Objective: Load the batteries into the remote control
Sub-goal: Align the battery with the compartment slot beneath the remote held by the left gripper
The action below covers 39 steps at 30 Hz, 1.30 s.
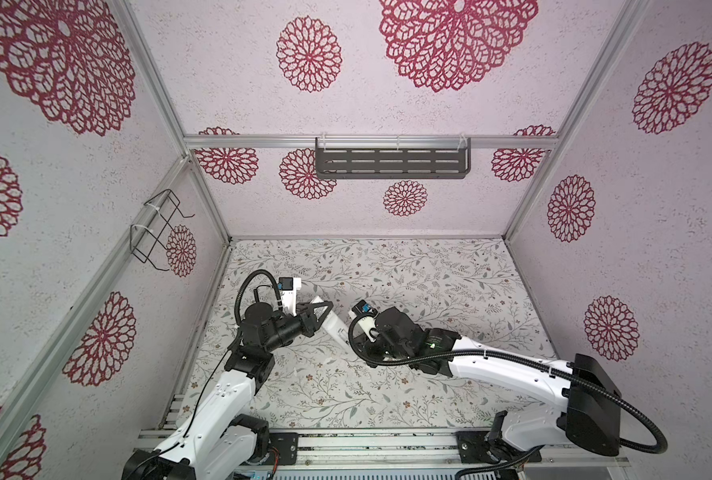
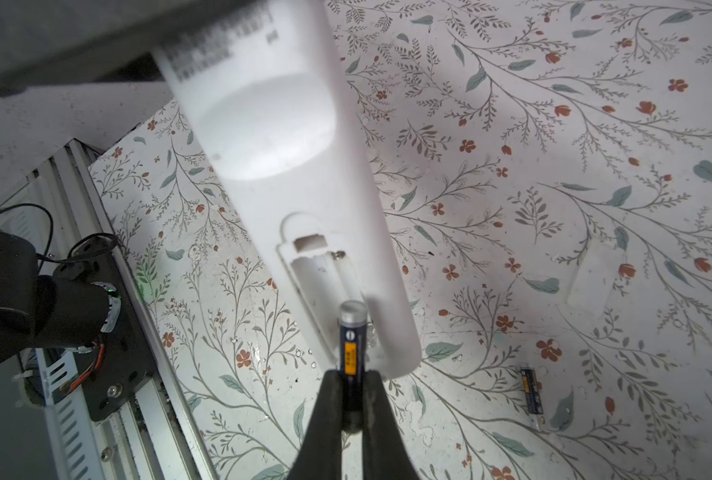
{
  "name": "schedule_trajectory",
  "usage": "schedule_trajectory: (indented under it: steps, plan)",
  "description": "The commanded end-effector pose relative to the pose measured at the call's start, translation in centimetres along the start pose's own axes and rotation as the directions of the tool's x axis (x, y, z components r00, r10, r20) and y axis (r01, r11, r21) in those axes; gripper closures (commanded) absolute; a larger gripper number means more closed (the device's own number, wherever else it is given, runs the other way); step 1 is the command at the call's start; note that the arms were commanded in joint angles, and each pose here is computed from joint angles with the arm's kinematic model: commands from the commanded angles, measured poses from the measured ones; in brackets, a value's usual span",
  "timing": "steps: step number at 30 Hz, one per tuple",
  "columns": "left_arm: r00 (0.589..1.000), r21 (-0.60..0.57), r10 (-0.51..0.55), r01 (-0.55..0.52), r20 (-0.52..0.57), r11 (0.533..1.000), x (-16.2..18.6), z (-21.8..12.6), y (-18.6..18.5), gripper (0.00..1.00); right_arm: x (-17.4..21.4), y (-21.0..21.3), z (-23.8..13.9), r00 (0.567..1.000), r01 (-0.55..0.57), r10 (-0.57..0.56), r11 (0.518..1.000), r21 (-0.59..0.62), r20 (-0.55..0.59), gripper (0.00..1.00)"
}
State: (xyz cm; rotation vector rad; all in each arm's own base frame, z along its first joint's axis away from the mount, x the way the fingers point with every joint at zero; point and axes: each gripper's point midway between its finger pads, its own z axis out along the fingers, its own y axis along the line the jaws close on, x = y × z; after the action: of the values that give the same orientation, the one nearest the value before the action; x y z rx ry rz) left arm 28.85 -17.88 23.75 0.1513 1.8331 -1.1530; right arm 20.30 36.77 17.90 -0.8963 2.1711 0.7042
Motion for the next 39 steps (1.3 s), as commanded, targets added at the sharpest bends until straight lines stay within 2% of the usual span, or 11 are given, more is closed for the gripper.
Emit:
schedule_trajectory:
  steps: [1,12,29,39]
  plan:
    - [0.999,0.018,0.033,-0.033,0.024,0.999,-0.7,-0.1,-0.8,1.00,-1.5,0.5,0.0,0.999,-0.019,0.019,1.000,-0.018,0.031,0.92]
    - [1.000,0.023,0.020,-0.020,0.009,1.000,-0.4,0.0,-0.8,1.00,-2.0,0.2,0.8,1.000,0.011,-0.012,1.000,0.023,0.013,0.92]
    - [0.999,0.077,-0.042,0.043,-0.022,0.996,-0.8,-0.2,-2.3,1.00,-1.9,-1.6,1.5,0.991,0.085,-0.066,0.981,0.172,-0.117,0.93]
    - [0.994,0.136,-0.111,0.107,0.023,0.985,-2.7,-1.6,-2.5,1.00,-1.9,-1.8,0.8,0.980,0.144,-0.113,0.971,0.189,-0.165,0.93]
